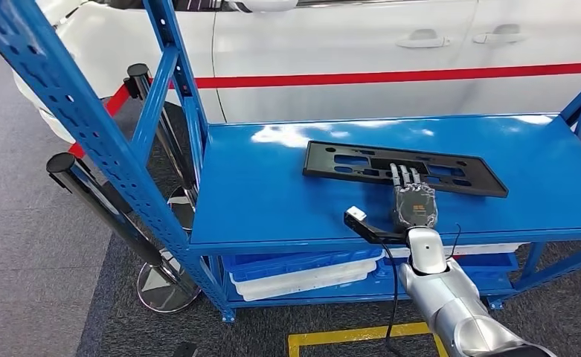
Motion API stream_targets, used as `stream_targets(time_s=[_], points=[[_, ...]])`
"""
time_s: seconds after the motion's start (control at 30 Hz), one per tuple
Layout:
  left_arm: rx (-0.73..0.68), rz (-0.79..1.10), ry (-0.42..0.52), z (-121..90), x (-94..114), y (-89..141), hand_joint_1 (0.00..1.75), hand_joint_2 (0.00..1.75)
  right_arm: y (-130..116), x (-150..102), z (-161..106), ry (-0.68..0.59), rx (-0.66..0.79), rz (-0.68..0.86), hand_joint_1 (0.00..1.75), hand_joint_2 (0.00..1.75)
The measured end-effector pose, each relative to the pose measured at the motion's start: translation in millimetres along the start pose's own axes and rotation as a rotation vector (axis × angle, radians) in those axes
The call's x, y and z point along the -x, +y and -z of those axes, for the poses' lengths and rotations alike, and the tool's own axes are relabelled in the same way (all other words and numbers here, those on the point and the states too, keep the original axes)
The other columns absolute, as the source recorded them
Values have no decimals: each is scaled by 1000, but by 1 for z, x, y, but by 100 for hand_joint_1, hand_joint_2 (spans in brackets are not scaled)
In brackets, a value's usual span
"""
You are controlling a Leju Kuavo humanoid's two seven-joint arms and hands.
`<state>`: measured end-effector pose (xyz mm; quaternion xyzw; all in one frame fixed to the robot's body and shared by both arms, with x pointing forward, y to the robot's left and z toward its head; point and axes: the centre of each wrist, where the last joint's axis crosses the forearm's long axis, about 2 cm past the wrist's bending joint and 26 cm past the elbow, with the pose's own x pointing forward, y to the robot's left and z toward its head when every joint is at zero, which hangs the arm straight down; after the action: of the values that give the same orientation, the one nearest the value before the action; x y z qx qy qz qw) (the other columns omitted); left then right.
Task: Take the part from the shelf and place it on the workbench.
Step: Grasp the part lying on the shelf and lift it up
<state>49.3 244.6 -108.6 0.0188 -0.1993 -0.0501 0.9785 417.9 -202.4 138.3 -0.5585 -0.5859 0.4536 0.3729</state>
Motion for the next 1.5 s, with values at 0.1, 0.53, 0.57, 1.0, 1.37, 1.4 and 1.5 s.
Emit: stream_targets(time_s=[0.1,0.53,0.57,1.0,1.37,1.4,1.5], points=[[0,0,1,0,0,0,0,0,0,0,0,1,2,0,0,175],[11,17,-11,0,-1,0,0,0,1,3,-2,21,16,0,0,175],[11,17,-14,0,-1,0,0,0,1,3,-3,22,17,0,0,175],[-3,8,-26,1,-4,-2,0,0,-11,-7,7,-17,42,22,0,175],[-30,-32,-9,0,-2,-1,0,0,-17,-22,15,-47,16,17,0,175],[-31,-33,-9,0,-2,-1,0,0,-17,-23,15,-48,16,16,0,175],[-31,-36,-6,0,-1,-1,0,0,-18,-23,16,-51,15,14,0,175]])
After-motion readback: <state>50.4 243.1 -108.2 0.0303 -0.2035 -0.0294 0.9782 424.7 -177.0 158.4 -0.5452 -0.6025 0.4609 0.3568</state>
